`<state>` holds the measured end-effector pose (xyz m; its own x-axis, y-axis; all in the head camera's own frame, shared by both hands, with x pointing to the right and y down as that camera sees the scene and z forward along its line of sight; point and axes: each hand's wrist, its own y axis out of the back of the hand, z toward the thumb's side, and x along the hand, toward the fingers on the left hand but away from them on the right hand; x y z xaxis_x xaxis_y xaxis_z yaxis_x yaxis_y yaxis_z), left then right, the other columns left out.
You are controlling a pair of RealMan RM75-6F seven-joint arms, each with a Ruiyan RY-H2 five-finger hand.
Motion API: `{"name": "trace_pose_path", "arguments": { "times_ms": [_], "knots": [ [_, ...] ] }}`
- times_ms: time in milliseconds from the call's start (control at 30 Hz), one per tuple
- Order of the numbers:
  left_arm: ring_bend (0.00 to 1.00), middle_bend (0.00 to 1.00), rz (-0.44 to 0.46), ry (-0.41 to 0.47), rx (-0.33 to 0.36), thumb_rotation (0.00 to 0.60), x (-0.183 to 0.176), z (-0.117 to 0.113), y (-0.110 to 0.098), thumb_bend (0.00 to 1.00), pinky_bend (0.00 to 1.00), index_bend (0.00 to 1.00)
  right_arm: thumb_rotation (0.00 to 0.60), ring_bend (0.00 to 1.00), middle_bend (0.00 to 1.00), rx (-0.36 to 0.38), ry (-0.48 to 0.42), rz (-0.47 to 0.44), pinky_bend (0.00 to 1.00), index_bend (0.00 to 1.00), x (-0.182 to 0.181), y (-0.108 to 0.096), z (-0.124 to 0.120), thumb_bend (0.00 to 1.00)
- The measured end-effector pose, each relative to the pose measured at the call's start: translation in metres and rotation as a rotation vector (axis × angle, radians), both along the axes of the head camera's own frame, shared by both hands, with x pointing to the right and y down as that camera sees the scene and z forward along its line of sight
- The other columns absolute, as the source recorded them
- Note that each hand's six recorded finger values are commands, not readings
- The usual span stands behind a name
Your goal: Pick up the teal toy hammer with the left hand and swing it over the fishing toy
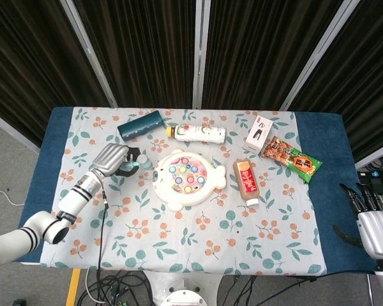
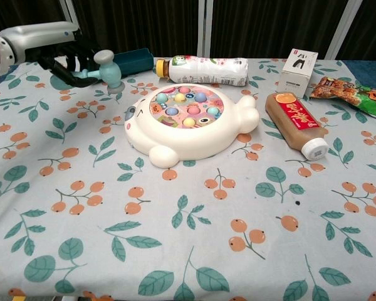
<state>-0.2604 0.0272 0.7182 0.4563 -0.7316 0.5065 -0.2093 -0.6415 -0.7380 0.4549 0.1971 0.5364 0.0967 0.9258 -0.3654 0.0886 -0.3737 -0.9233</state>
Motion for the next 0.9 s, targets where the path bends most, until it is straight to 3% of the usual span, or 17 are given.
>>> {"name": "trace_pose_path", "arguments": {
  "times_ms": [400, 633, 900],
  "knots": [
    [0.39, 0.51, -0.025, -0.080, -0.055, 0.600, -0.026, 0.045, 0.024, 0.44, 0.47, 0.54, 0.600, 0.00, 0.17, -0.004, 0.004, 0.007, 0.00, 0.07, -0.001, 0.000, 0.001, 0.12],
    [0.28, 0.38, -0.012, -0.095, -0.073, 0.600, -0.030, 0.051, 0.031, 0.36, 0.42, 0.39, 0.600, 0.00, 0.17, -0.002, 0.004, 0.005, 0.00, 0.07, -0.001, 0.000, 0.000, 0.12],
    [0.27, 0.35, -0.012, -0.094, -0.073, 0.600, -0.032, 0.048, 0.034, 0.33, 0.41, 0.30, 0.600, 0.00, 0.17, 0.000, 0.002, 0.000, 0.00, 0.07, -0.003, -0.001, 0.000, 0.12]
  ]
}}
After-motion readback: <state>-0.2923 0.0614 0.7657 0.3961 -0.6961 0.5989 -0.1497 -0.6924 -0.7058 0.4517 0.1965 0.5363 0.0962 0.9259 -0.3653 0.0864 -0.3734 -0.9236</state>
